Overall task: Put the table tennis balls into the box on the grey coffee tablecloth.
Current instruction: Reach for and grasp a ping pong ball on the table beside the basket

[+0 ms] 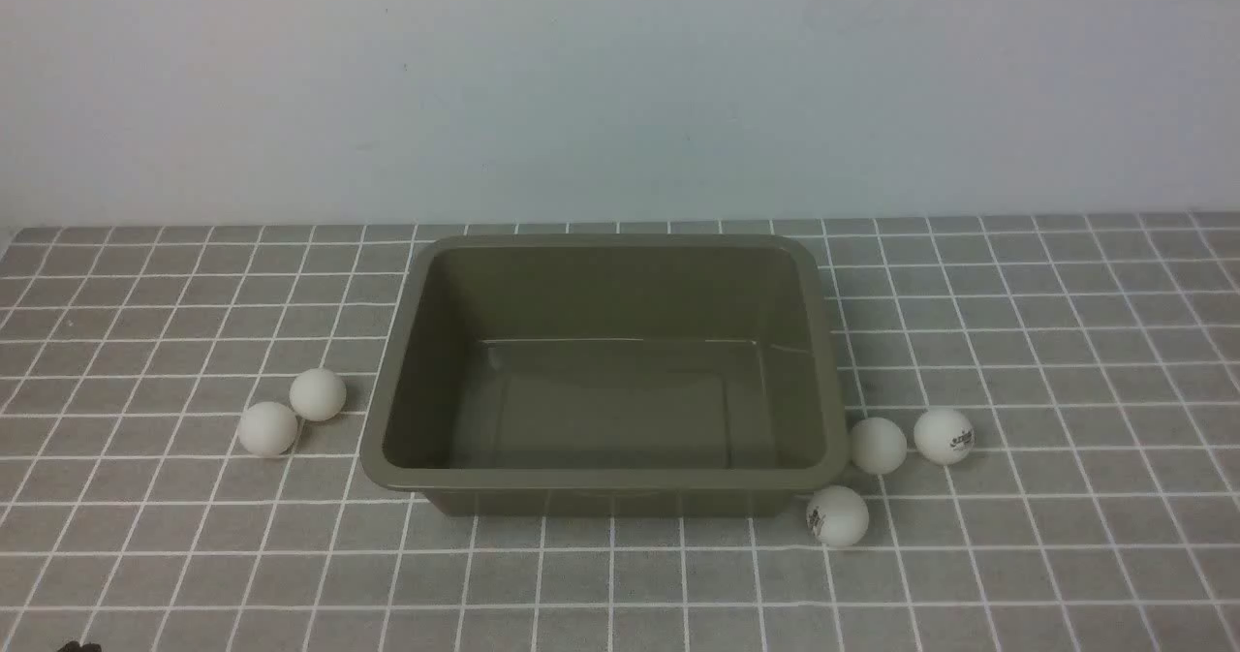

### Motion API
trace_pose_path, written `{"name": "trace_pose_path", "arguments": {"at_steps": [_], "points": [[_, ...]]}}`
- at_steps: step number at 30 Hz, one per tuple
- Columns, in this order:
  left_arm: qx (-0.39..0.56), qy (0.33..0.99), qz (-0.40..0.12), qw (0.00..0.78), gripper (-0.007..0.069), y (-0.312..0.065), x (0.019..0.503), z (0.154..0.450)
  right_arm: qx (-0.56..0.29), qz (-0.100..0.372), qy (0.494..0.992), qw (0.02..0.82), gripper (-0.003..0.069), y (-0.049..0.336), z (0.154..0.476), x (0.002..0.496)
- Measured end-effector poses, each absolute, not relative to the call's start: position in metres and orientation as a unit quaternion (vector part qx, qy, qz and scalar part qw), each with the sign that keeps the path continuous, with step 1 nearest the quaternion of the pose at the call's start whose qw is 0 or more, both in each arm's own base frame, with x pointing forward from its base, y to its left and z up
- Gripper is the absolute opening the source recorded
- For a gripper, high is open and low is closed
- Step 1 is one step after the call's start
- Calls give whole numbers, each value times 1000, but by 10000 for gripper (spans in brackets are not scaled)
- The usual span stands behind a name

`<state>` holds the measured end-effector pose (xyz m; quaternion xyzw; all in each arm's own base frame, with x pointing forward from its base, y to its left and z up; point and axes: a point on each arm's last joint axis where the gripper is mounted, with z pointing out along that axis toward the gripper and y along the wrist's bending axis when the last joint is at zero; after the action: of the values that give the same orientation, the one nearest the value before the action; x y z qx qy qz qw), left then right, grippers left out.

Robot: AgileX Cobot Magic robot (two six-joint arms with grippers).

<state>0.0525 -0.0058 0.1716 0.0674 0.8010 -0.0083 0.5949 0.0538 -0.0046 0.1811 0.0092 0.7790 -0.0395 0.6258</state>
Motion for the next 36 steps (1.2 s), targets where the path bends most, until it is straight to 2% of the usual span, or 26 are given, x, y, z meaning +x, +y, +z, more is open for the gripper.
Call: {"name": "trace_pose_path", "arguments": {"at_steps": [26, 29, 33, 36], "points": [[66, 789, -6, 611, -5, -5, 54, 175, 9, -39, 779, 626, -9, -5, 181, 54], [-10, 748, -81, 658, -5, -7, 56, 187, 9, -39, 779, 626, -9, -5, 181, 54], [-63, 696, -128, 704, -5, -6, 56, 200, 9, -39, 779, 626, -9, -5, 181, 54], [-108, 630, -158, 753, -5, -1, 55, 215, 9, -40, 777, 629, -9, -5, 181, 54]]}}
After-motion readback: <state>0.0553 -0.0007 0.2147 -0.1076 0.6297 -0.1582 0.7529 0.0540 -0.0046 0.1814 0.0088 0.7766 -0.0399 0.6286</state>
